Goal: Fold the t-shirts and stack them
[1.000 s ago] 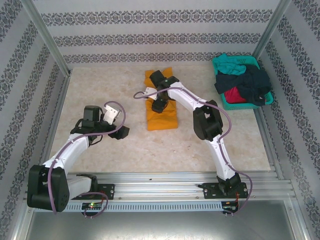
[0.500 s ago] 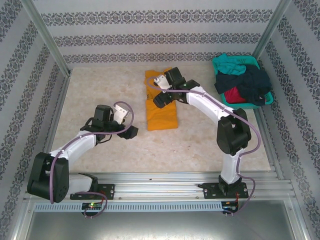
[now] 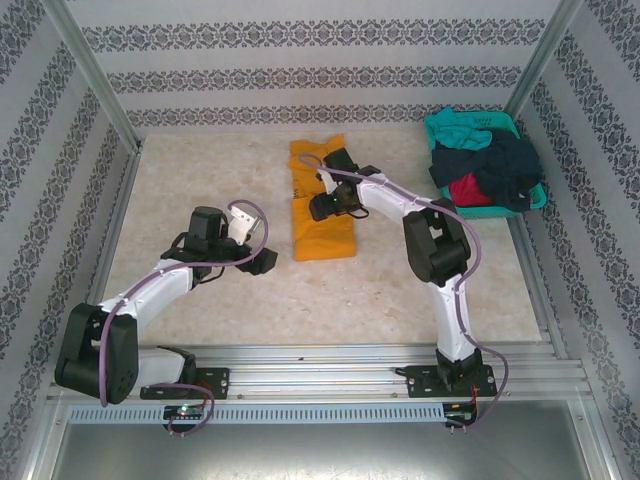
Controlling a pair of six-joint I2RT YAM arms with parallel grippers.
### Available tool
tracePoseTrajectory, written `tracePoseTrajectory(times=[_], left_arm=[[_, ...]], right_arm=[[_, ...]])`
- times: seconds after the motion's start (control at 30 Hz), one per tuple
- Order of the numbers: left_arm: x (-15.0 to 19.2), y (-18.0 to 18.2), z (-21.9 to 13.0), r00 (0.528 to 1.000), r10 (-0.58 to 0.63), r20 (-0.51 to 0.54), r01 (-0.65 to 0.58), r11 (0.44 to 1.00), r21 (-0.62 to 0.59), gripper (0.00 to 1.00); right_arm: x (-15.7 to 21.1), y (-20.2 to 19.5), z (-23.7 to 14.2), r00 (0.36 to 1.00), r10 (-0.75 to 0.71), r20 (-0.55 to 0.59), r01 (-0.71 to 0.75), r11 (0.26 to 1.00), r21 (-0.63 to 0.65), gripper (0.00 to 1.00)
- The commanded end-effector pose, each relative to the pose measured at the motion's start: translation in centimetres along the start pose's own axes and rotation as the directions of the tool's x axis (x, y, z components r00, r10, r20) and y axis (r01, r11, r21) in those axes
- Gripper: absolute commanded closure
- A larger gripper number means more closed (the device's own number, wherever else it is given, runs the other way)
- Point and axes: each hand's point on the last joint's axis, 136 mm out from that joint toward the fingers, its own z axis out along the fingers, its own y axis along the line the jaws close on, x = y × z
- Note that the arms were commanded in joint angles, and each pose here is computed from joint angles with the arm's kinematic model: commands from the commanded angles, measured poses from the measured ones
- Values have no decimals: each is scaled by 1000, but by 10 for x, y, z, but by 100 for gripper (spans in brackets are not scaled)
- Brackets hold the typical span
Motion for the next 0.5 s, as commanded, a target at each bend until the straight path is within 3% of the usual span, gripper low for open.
tracePoseTrajectory(times=[0.0, 0.3, 0.4, 0.47], left_arm=[[-14, -4, -6, 999, 31, 43, -31, 999, -11, 0], [-12, -1, -10, 998, 44, 43, -42, 998, -43, 0], [-12, 2, -14, 997, 69, 43, -66, 995, -71, 0], [-10, 3, -17, 996, 86, 34, -83, 993, -85, 0]], right_arm=[[12, -24, 4, 991, 115, -62, -111, 992, 67, 30], [1, 8, -48, 988, -128, 88, 128, 992, -1, 24], [18, 19, -74, 946, -300, 127, 304, 953, -13, 17], [43, 33, -87, 876, -463, 137, 472, 881, -39, 12]])
